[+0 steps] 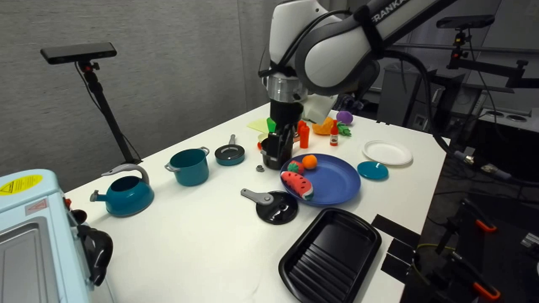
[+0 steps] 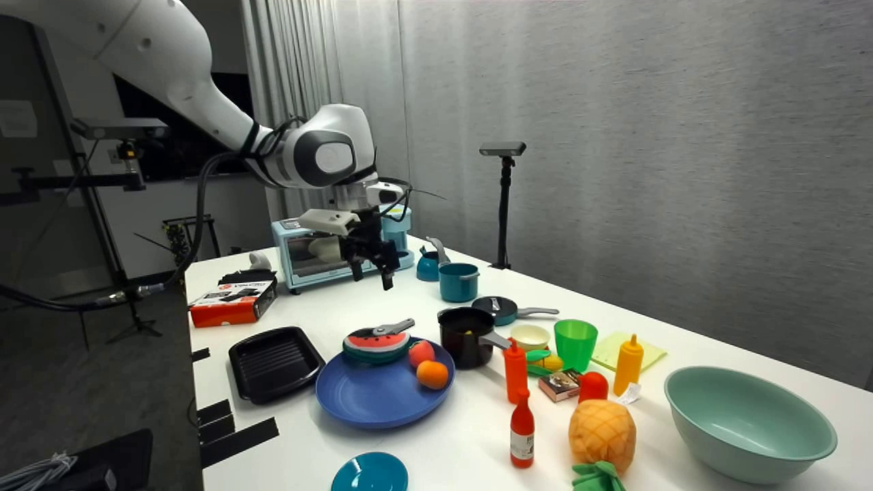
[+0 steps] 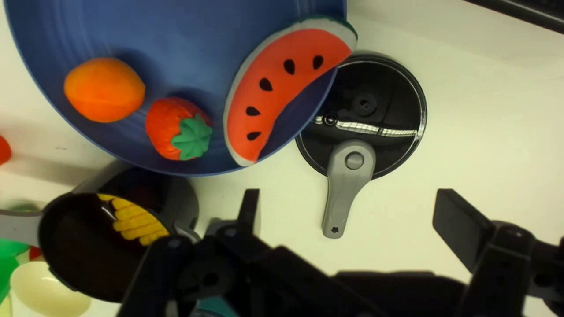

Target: Put the black lid on the black pot

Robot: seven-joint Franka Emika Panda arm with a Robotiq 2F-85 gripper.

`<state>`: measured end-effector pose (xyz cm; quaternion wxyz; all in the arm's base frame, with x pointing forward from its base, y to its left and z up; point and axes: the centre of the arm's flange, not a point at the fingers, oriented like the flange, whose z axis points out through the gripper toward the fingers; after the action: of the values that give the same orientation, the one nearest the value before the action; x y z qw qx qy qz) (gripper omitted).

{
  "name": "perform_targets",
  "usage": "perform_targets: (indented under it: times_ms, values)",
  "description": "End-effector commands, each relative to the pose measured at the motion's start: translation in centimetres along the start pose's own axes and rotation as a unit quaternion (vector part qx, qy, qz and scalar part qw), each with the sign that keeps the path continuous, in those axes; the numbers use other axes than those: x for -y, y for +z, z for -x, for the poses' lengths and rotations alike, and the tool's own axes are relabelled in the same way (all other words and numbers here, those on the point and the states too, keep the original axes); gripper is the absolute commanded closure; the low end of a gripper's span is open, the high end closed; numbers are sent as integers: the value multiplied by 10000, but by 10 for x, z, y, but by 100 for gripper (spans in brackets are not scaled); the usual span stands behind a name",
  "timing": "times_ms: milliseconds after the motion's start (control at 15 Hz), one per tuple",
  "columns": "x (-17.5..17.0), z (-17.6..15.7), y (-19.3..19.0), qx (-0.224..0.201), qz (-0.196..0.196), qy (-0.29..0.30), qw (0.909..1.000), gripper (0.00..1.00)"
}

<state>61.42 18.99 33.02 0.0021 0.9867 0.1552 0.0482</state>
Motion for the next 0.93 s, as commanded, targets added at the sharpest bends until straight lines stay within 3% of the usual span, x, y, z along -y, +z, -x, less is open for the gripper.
perform_targets:
  times_ms: [0, 200, 533, 867]
  values:
    - [28, -61, 39, 15, 219, -236, 9995, 0]
    - [43, -79, 69, 69, 324, -100, 9994, 0]
    - [34, -97, 108, 335, 474, 934, 9939, 0]
    - [24, -102, 138, 555, -132, 1033, 9930, 0]
